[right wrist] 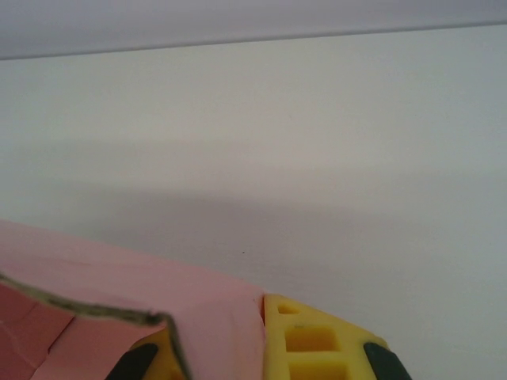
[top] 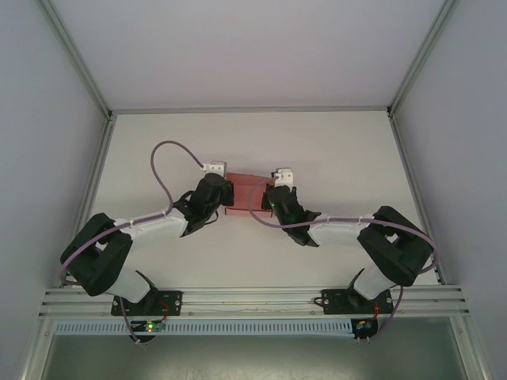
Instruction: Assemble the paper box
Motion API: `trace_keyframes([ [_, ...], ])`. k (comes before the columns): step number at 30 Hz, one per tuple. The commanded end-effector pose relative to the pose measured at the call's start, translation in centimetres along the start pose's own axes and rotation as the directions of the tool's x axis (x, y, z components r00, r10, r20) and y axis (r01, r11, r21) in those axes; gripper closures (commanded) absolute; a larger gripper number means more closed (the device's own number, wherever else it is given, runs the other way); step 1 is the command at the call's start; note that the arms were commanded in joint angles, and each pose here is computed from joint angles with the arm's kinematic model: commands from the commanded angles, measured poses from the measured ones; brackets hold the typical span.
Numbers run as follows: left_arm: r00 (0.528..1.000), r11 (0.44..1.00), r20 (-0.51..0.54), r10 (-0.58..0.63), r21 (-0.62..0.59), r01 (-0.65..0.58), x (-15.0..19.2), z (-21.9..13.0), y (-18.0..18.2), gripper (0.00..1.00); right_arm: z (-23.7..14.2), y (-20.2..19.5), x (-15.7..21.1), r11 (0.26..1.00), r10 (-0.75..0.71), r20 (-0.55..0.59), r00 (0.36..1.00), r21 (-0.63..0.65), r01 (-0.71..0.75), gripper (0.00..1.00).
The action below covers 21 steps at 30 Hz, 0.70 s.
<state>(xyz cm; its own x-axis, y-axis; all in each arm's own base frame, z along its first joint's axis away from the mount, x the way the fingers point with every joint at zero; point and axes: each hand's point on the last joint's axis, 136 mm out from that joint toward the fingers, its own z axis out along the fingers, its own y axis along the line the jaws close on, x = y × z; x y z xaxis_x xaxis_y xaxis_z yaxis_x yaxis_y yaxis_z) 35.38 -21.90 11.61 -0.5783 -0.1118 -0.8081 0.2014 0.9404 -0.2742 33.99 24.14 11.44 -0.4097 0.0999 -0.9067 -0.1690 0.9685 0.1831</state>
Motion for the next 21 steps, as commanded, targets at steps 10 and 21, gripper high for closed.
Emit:
trace_keyframes([
  [10,0.996,0.993,-0.053,0.068,0.099,-0.062,5.4,-1.8,-2.0,0.91,-3.3,2.5,-0.2,0.998,-0.004,0.186,0.982,-0.055,0.014,1.00],
  [21,0.993,0.996,-0.106,0.041,0.087,-0.032,6.5,-5.5,-0.4,0.44,-4.6,1.1,2.3,0.980,-0.200,0.152,0.968,0.043,0.196,1.00],
])
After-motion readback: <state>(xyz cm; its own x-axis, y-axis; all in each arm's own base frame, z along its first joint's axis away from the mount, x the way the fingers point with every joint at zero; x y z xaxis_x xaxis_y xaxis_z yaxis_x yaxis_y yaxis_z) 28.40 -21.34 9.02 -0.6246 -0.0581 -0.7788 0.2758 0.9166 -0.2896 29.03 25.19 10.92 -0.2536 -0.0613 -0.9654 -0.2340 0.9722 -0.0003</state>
